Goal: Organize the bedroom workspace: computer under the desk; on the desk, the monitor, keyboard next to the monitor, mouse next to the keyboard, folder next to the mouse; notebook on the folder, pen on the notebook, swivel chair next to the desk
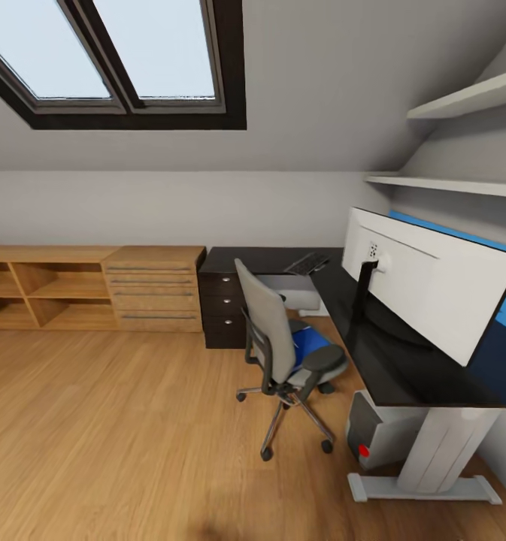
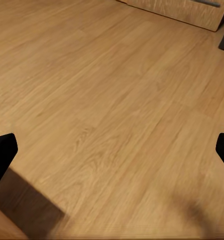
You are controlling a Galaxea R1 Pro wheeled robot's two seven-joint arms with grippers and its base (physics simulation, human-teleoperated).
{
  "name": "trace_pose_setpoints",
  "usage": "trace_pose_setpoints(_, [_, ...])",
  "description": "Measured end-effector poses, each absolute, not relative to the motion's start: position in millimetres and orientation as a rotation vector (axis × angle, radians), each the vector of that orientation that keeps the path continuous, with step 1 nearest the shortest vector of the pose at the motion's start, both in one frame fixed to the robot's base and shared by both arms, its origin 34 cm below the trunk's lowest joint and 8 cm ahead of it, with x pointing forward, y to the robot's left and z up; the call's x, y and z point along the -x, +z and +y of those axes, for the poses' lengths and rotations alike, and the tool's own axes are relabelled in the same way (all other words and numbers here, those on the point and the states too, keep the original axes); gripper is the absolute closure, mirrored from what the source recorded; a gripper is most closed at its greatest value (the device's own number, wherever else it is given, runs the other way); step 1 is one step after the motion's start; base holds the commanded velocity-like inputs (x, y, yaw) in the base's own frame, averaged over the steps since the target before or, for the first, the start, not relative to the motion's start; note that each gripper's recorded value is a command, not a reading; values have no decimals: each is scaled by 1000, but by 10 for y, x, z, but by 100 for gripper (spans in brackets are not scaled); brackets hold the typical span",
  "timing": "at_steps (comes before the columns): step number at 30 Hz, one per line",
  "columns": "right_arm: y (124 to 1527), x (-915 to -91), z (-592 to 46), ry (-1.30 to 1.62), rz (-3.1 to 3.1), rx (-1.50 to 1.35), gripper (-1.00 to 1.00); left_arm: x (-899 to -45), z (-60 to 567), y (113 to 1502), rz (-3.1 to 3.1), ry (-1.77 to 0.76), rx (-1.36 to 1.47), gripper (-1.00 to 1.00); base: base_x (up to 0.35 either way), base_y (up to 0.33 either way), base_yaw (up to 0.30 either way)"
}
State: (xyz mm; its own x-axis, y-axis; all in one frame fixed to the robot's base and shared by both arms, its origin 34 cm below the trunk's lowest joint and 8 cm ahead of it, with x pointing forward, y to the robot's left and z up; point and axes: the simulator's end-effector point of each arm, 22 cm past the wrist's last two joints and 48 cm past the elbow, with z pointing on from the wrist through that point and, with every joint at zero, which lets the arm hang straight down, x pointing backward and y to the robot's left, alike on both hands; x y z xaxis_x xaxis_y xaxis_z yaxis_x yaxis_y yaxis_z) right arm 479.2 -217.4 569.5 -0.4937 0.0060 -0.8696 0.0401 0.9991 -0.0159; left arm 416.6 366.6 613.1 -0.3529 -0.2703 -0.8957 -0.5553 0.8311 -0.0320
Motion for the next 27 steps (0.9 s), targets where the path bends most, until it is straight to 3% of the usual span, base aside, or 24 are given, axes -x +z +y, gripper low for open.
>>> trace_pose_setpoints(27, [5233, -4771, -2177, -41, 2082, -35, -100, -4106, 3662, 5625, 1962, 339, 613, -100, 0, 0, -63])
